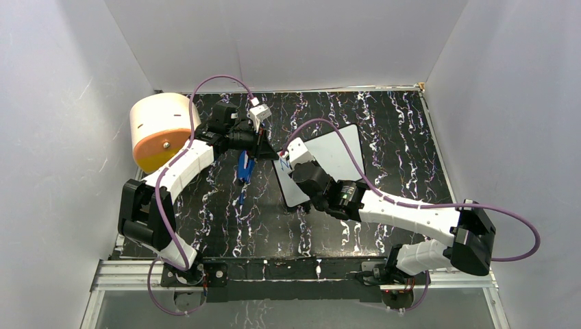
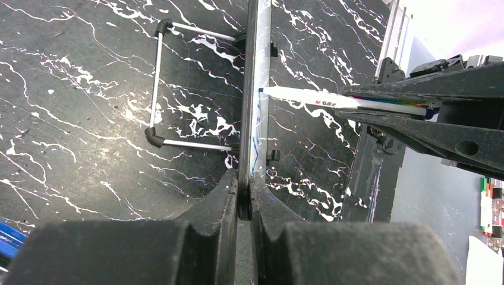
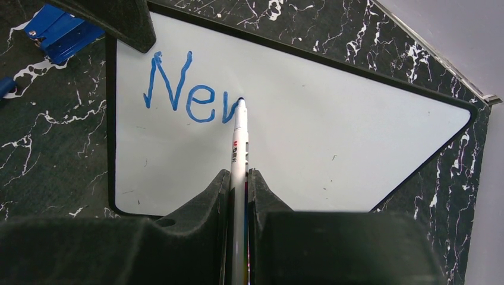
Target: Write a sentence on the whiteboard
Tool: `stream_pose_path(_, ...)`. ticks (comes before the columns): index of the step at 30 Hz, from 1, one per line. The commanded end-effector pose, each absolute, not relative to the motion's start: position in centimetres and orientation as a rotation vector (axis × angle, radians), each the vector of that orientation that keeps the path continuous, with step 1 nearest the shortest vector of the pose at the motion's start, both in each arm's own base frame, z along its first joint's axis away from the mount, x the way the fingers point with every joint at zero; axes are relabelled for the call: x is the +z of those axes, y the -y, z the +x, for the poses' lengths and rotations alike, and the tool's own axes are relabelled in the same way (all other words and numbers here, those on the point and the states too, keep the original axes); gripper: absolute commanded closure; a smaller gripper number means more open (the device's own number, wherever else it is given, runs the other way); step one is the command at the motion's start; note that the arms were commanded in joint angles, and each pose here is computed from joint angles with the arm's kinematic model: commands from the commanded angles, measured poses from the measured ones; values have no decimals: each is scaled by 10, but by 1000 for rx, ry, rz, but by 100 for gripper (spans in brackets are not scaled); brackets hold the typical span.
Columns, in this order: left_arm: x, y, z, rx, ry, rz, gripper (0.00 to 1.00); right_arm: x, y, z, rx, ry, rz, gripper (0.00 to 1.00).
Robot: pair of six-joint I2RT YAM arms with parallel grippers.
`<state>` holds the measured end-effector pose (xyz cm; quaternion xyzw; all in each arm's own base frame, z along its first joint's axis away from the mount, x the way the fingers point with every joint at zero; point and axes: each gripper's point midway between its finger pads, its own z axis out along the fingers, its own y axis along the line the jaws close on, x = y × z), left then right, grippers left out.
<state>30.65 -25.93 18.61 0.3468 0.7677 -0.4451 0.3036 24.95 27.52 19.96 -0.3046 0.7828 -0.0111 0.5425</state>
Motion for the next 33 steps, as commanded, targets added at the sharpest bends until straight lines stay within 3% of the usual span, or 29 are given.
stream_pose_path(1,185,260,300,-1190,-2026,956,100,213,-277,254,15,-1854,-663,100)
stream_pose_path(33,183,260,300,-1189,-2034,953,100,190,-258,242,-11,-1933,-660,100)
